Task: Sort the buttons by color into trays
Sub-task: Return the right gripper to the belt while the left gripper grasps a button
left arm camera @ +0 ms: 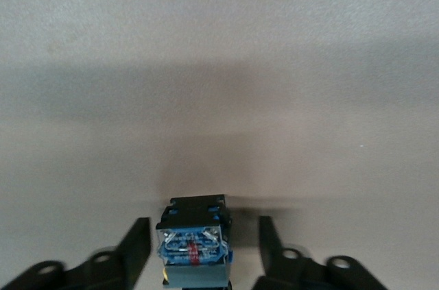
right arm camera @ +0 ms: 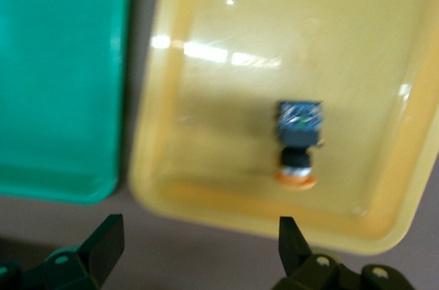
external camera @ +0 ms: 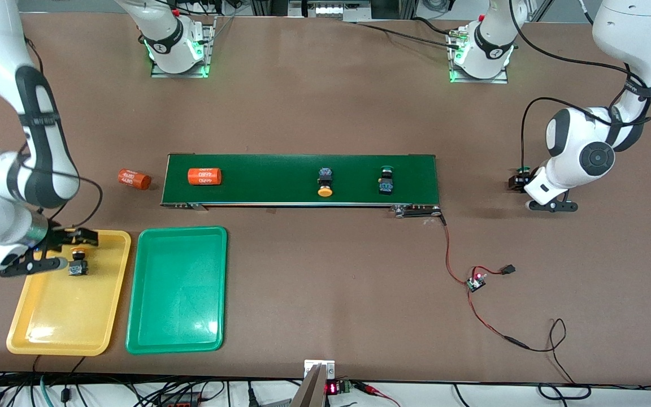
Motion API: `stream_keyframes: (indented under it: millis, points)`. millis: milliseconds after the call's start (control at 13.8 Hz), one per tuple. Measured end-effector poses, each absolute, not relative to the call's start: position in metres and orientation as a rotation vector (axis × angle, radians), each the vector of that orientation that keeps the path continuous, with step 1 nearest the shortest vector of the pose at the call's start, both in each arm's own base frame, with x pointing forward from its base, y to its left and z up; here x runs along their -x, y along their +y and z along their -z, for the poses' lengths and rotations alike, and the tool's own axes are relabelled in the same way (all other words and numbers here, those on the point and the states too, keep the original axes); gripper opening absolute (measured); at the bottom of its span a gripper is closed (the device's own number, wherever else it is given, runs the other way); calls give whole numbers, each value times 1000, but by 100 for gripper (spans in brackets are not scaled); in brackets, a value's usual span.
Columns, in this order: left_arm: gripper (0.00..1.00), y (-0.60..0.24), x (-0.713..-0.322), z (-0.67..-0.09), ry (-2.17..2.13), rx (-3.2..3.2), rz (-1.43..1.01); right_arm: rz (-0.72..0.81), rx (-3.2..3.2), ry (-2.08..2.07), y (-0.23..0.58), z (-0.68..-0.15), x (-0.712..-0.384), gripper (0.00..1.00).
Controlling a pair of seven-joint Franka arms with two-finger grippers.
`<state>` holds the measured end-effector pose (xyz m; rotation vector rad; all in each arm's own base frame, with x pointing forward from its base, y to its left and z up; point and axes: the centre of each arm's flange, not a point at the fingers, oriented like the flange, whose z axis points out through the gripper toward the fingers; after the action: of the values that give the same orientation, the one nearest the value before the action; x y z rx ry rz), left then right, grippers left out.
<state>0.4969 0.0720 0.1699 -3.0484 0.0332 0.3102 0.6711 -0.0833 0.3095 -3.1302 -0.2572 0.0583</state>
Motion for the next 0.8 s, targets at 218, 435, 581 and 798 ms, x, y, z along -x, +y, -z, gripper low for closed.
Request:
stream_keyframes:
  millis: [218,435,581,798]
  points:
    - [41,77,-498,-172,26,3050,-302,-159,3098,-107,-15,-378,-621,100]
    - [41,71,-512,-188,49,3048,-282,-167,3120,52,65,-413,-573,100]
    - [41,50,-532,-215,102,3037,-341,-166,3097,127,117,-420,-551,100]
    - [41,0,-568,-277,215,3013,-410,-75,3047,220,196,-422,-535,100]
